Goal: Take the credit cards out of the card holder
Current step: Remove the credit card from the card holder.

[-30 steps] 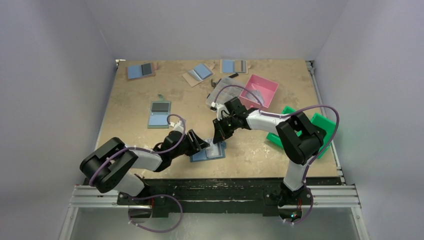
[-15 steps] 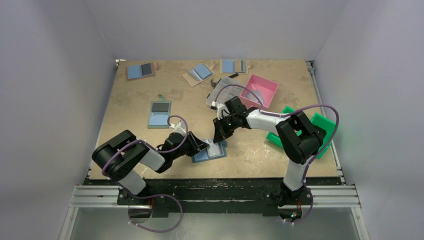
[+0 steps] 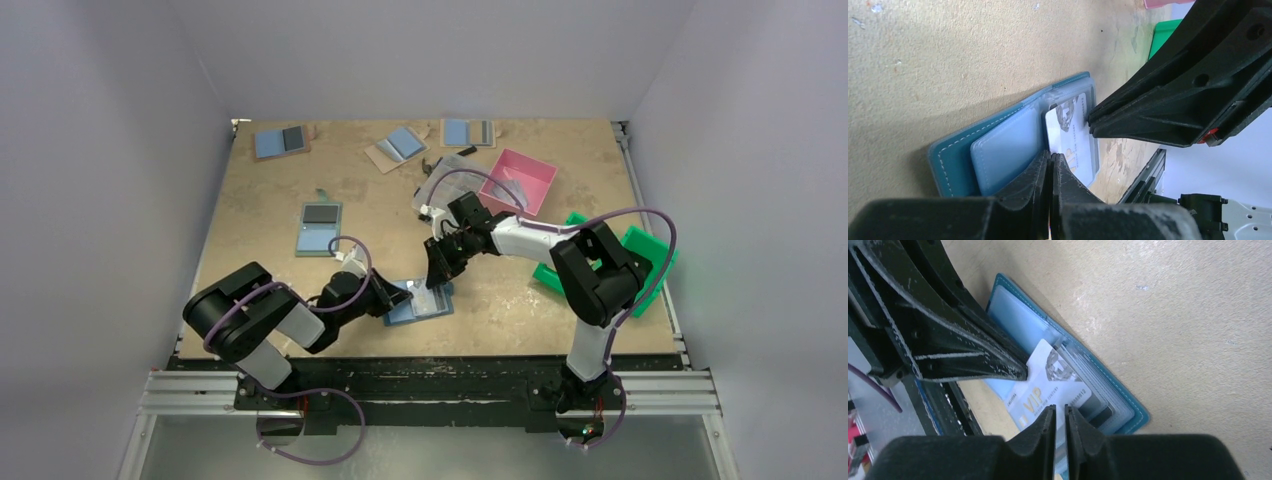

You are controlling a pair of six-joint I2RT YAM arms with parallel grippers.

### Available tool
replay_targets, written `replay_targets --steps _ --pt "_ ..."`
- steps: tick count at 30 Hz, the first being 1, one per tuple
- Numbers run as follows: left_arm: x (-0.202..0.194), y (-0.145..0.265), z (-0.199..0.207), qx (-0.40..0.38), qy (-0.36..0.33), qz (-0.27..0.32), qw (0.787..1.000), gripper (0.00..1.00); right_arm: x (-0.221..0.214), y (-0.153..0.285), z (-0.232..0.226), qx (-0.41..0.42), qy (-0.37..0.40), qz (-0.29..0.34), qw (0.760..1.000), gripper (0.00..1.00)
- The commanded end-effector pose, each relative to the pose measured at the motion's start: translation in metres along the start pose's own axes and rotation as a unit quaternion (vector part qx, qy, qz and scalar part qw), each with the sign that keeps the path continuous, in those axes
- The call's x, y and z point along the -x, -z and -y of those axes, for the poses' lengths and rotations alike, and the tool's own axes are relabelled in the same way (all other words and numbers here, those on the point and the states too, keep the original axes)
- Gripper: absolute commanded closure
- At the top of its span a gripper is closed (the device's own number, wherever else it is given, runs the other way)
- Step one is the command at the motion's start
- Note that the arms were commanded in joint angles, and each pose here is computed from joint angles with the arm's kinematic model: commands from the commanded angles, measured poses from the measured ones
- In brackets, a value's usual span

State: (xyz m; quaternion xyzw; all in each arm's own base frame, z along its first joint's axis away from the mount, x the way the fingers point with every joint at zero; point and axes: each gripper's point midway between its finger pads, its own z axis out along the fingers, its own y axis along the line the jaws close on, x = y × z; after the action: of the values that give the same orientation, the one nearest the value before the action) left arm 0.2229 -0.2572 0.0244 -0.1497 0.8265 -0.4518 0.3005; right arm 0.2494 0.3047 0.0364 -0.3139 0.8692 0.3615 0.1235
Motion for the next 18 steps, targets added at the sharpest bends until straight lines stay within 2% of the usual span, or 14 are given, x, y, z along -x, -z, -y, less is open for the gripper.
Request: replay_targets --steps 1,6,18 --pt "-0.003 0.009 -0.004 -0.004 -0.037 -0.005 0.999 1.0 0.004 0.017 -0.006 0.034 0.042 -0.002 0.999 0.77" --pt "-0.005 0.013 -0.009 0.009 -0.049 -0.011 0.999 1.0 0.005 0.026 -0.015 0.07 0.068 0.005 0.995 0.67" --pt "-0.01 0.019 -0.007 0.002 -0.031 -0.021 0.999 1.0 -0.001 0.03 -0.029 0.121 0.103 -0.004 0.987 0.66"
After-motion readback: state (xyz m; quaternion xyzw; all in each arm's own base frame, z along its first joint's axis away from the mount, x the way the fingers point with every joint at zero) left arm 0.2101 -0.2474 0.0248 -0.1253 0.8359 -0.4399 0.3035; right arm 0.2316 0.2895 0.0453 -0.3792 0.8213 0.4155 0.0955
